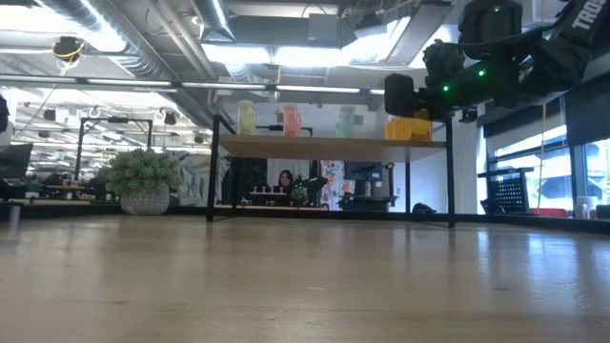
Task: Pick and place medicine bottles onto shelf by color
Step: Put the orange pill bottle on the shelf aligned with the other orange pill bottles
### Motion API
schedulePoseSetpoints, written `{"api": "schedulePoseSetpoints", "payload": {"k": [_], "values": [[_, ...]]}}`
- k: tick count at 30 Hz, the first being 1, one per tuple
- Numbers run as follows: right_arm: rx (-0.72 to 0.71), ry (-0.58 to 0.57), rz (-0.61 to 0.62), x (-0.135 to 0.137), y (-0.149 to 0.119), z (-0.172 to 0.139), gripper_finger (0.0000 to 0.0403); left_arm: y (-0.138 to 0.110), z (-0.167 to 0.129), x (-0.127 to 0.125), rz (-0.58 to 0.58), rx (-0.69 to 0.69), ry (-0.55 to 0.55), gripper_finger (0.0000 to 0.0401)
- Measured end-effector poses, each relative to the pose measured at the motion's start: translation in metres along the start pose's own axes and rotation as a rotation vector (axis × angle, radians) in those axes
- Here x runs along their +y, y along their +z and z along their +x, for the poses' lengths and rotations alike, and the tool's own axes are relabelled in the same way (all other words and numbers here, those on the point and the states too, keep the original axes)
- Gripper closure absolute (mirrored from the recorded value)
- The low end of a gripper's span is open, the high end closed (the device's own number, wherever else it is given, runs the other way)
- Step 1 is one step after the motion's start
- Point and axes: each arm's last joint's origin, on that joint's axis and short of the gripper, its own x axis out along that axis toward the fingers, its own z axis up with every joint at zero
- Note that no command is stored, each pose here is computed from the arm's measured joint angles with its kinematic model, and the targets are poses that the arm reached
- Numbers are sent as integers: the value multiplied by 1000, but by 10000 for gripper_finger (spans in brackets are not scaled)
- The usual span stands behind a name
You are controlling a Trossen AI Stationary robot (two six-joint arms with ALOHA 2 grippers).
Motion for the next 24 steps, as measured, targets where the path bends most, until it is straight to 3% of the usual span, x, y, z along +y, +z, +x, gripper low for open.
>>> {"api": "schedulePoseSetpoints", "payload": {"k": [12,24], "values": [[-1,18,-7,3,0,-3,171,0,0,0,0,0,1,160],[-33,12,-121,9,13,2,171,0,0,0,0,0,0,160]]}}
